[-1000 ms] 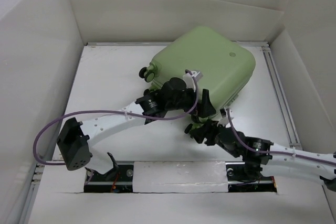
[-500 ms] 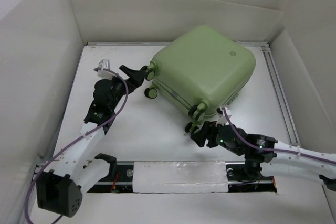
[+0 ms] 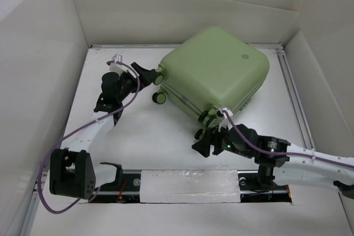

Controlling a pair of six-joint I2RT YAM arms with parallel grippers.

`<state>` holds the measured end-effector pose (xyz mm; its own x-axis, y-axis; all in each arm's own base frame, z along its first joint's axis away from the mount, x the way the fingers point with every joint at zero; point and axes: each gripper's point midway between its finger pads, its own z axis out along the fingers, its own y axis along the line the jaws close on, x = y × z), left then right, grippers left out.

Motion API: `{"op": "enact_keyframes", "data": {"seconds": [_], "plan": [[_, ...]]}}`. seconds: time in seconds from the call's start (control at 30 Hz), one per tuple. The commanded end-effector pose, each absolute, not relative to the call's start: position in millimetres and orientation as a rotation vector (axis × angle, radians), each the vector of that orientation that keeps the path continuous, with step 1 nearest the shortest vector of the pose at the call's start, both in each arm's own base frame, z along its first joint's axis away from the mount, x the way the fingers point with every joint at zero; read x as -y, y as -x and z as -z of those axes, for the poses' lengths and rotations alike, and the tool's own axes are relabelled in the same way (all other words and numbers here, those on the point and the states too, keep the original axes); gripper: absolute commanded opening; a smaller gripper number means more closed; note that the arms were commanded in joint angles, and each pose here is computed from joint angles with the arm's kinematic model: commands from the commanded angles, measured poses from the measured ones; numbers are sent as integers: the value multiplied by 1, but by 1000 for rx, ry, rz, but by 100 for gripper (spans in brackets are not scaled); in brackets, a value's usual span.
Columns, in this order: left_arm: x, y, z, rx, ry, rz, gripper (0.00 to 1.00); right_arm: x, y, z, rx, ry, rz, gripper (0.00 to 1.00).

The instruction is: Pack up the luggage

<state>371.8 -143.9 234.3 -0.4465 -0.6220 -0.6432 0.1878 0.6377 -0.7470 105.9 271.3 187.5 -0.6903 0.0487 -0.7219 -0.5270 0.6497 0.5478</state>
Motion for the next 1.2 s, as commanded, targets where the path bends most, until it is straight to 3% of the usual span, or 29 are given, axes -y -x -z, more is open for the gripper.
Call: {"op": "enact_keyframes", "data": {"seconds": [0.0,0.17,0.23,0.57,0.7,0.77,0.83,1.17], "plan": [[165,-379,-266,-1734,165,986,100,-295,-109,-250,-1975,438,-1109,74],[166,-401,-268,-1781,116,879,99,-296,-126,-282,-1965,409,-1008,74],[166,-408,-262,-1804,80,841,94,-291,-130,-295,-1935,386,-997,74],[166,-431,-246,-1921,-143,656,82,-214,-153,-330,-1829,88,-863,79],[175,-428,-230,-1959,-210,696,70,-187,-171,-323,-1816,-15,-764,78],[176,-424,-226,-1980,-215,709,63,-174,-183,-321,-1830,-62,-727,72],[181,-422,-223,-1988,-236,742,63,-164,-199,-310,-1870,-80,-648,72],[186,-410,-213,-2030,-271,790,39,-113,-239,-305,-1846,-200,-535,78]]}}
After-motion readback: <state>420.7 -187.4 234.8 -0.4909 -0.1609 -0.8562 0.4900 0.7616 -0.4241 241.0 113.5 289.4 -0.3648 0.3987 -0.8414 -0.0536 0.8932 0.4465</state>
